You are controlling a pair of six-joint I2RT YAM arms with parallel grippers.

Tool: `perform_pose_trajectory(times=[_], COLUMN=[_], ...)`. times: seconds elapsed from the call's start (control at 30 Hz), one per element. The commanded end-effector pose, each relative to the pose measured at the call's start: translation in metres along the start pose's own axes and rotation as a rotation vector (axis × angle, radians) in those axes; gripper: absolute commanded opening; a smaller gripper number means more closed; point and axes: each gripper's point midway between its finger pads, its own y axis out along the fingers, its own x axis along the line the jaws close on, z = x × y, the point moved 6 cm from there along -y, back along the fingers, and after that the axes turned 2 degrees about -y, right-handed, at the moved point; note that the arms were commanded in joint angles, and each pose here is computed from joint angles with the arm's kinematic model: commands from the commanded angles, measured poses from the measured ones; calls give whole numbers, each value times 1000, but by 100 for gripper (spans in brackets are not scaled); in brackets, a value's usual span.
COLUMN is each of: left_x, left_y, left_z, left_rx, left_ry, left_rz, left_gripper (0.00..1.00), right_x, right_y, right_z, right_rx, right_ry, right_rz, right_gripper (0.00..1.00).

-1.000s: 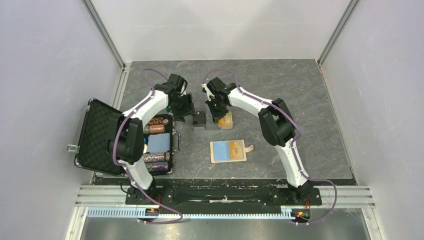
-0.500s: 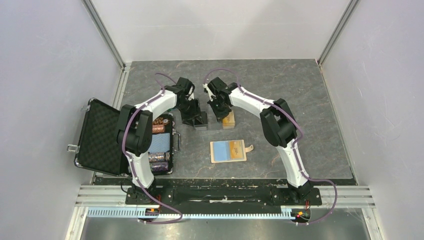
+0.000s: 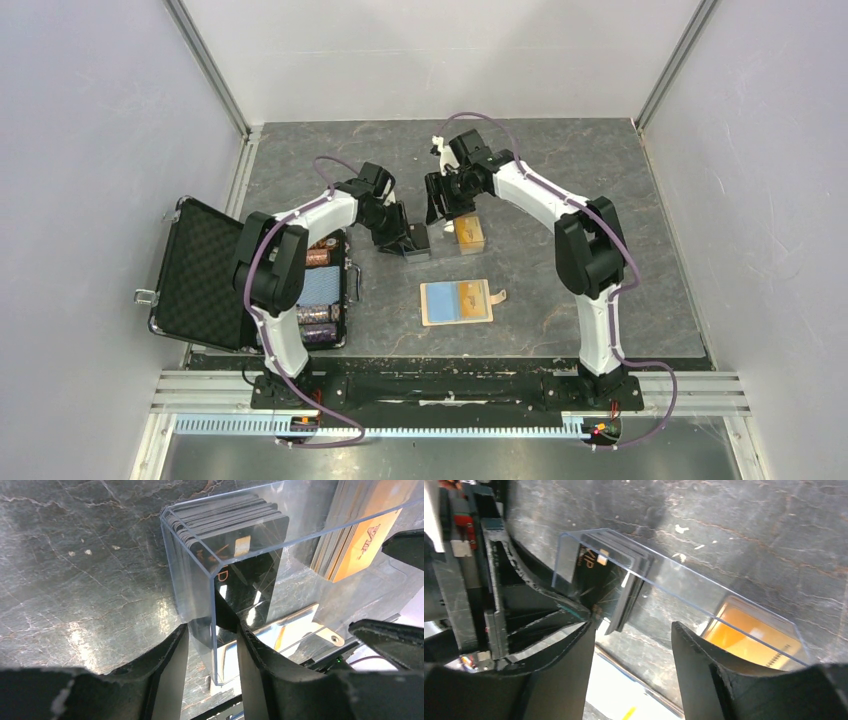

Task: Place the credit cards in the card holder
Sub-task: Pick up the credit card from the storage box.

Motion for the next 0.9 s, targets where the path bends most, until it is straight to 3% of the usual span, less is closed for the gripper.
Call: perform_pose_trajectory(times=[0.0,0.13,0.27,0.37,0.7,0.87], left_x=[-22,-19,-17,-16,-9,-9], left_y=[-20,-30,-32,-31,-24,-23], left_z=[-6,-10,-11,-12,-7,-6], left_rx=[-76,-121,-123,-125,-96,-82], left_ry=[8,25,43,50,52,52], left_rz=[87,36,13,4,-18,-17], left_gripper=[47,54,54,47,10,2], right_x=[24,21,20,21,16,15], right_y=[-1,11,23,30,52,61], right_z=[-2,2,7,12,31,35], right_rx=[-41,-29,-5,10,74,91], right_ry=[17,35,38,35,4,7], right_rz=[-151,-168,-172,-168,-126,-128], right_gripper=[62,66,67,66,52,42])
